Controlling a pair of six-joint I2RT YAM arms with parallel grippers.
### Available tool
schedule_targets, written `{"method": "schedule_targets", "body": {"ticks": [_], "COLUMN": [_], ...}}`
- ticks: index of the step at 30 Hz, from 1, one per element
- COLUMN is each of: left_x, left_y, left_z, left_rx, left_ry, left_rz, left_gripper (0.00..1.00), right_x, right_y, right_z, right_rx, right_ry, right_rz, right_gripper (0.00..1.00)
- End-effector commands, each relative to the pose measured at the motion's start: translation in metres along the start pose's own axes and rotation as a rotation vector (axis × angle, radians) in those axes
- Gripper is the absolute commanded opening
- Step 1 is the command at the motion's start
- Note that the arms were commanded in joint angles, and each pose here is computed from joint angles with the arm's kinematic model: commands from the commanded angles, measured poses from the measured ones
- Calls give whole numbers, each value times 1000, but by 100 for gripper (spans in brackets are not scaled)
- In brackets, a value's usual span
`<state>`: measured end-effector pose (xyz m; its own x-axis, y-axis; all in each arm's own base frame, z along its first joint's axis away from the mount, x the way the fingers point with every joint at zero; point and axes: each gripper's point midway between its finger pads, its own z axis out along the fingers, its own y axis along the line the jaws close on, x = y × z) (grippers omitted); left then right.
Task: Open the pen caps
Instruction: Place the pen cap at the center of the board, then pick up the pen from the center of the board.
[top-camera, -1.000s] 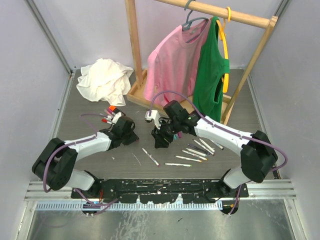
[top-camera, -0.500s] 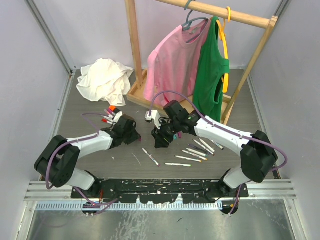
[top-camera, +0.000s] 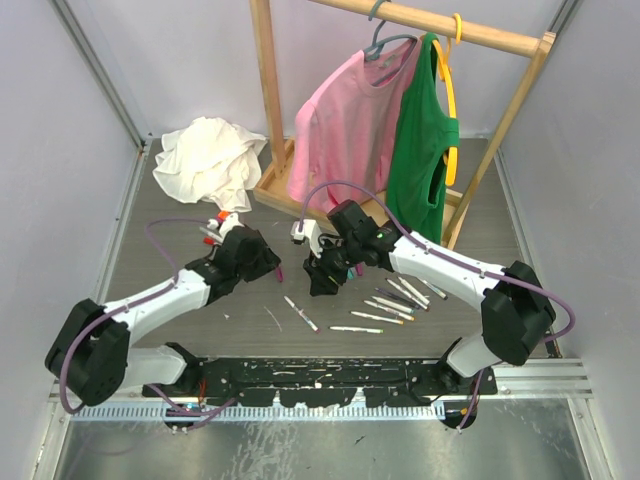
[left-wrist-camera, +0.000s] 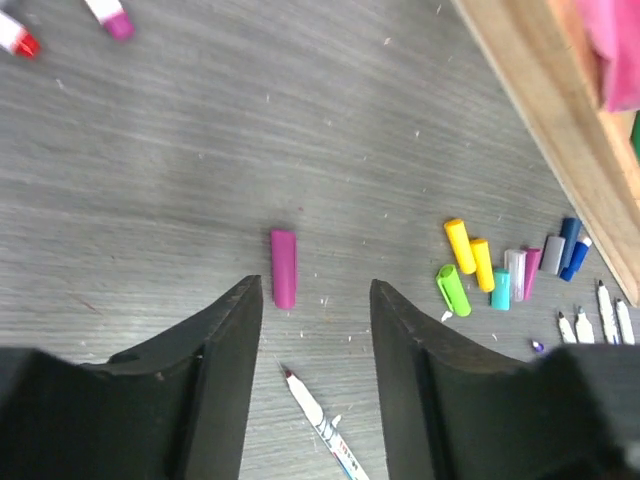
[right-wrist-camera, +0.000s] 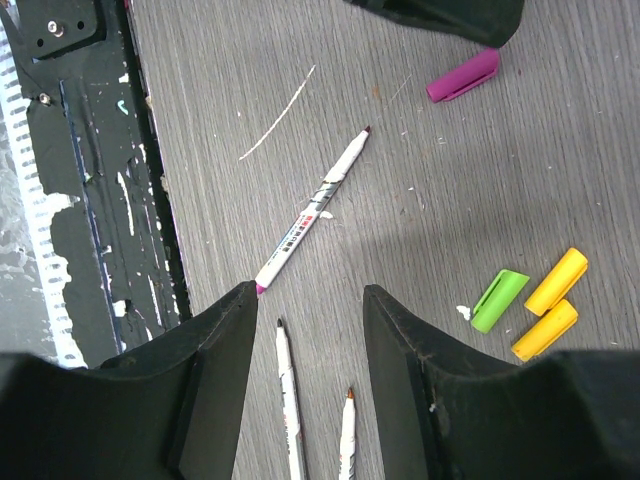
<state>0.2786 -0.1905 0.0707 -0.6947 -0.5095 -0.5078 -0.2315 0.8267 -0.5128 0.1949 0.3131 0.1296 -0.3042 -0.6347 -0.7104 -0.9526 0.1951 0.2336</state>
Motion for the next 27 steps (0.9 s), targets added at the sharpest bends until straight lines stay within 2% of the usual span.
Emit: {"method": "schedule_targets", "body": {"ticks": [1,3,7,10,13,17,27], "left_x": [-39,-54,-75,-85,-94,-101,-119], "left_y": [8,23,44,67,86,100,113], "left_z": [-9,-7,0,7,8,17,34], "left_rx": [-38,-89,-147,-274,-412,-506,-524], "left_ry": [-173,-215,-224,-219,-193,-142,-123], "left_rz": [74,43,-36,-94,-155,-169,-207], "left_gripper": [52,55,56,55,52,45,40], "right_x": [-14,-14,-13,-13,-12,-11,-11], "right_y": [1,0,-1,-2,-3,-4,-5], "right_z": [-7,-8,-8,-8,-8,-8,-7], "right_rx": [-1,3,9,14,18,20,22], "right_ry": [-46,-47,-45,-42,-39,-35,-32], "right_rz": [-40,-43,-44,-48,-51,-51,-48], "right_gripper": [52,52,52,52,52,52,52]}}
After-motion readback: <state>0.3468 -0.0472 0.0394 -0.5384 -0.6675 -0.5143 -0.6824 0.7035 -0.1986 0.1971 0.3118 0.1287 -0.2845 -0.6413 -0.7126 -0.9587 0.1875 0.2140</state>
